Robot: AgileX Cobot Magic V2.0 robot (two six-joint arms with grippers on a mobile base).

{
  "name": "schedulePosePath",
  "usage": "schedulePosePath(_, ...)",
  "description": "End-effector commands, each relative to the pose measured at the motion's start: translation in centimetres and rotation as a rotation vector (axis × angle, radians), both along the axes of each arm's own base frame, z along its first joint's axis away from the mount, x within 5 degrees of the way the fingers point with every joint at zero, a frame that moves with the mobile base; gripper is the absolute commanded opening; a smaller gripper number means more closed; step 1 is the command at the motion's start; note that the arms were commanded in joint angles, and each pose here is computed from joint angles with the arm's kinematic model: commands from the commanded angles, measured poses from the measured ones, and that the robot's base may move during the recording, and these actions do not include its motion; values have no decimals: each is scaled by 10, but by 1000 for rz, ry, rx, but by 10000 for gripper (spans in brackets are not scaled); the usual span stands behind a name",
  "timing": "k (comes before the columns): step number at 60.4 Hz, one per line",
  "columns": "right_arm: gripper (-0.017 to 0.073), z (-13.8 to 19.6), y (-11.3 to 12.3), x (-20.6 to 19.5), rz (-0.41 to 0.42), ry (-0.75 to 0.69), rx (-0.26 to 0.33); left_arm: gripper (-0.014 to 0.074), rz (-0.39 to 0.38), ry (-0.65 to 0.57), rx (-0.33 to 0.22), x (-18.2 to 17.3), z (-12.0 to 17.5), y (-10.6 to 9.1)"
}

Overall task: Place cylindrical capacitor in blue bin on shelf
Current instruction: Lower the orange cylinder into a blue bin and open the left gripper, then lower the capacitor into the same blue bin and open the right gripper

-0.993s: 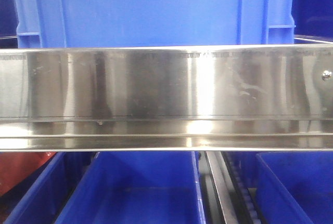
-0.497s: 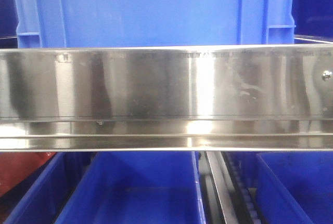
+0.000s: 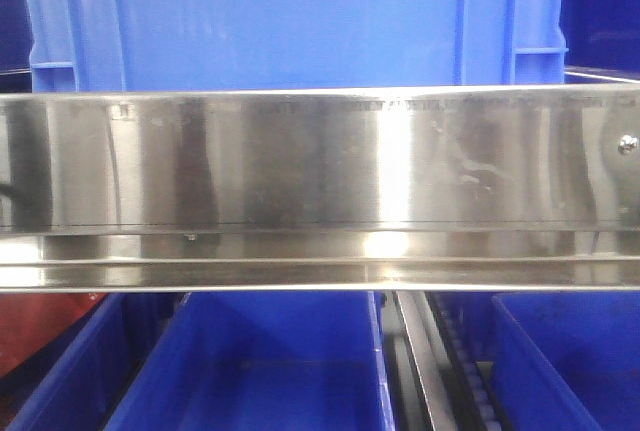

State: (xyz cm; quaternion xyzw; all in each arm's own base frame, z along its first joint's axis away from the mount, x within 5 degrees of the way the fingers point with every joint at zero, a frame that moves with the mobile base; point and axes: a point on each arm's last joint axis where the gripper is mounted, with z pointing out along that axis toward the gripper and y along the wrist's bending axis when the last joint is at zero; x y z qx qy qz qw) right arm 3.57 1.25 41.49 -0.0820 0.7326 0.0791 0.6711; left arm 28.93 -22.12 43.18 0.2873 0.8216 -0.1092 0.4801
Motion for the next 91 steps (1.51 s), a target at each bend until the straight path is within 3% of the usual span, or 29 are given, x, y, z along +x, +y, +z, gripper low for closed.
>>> schedulePosePath(1, -162, 5, -1, -1, -4, -41, 5, -111, -8, 15, 6, 9, -9, -10)
schedulePosePath(9, -162, 5, -1, -1, -4, -41, 5, -74, -7, 52, 39, 20, -27, -19)
schedulePosePath(12, -162, 5, -1, -1, -4, -41, 5, -8, -6, 67, 51, 22, -32, -21)
schedulePosePath(27, -162, 5, -1, -1, -4, -41, 5, 515, -5, 79, 60, 23, -36, -21)
schedulePosePath(34, -162, 5, -1, -1, -4, -41, 5, 605, -1, 94, 67, 21, -35, -20)
schedulePosePath(43, -162, 5, -1, -1, -4, -41, 5, 594, 1, 70, 47, 11, -19, -11)
schedulePosePath(48, -162, 5, -1, -2, -3, -37, 4, 545, 4, 36, 22, -1, -1, 0)
schedulePosePath(56, -162, 3, 0, -2, -2, -23, 1, 336, 28, 14, 11, -27, 29, 26)
schedulePosePath(60, -162, 3, 0, -2, -2, -21, 1, 185, 42, 6, 2, -40, 41, 41)
schedulePosePath(66, -162, 3, 0, -2, -2, -21, 1, 12, 74, -18, -50, -63, 56, 65)
schedulePosePath(73, -162, 3, 0, -2, -2, -21, 1, -106, 88, -62, -82, -92, 62, 92)
schedulePosePath(78, -162, 3, 0, -2, -1, -19, 0, -111, 111, -82, -120, -117, 62, 114)
schedulePosePath(91, -162, 2, 1, 5, -1, 2, -3, -111, 142, -114, -149, -176, 35, 158)
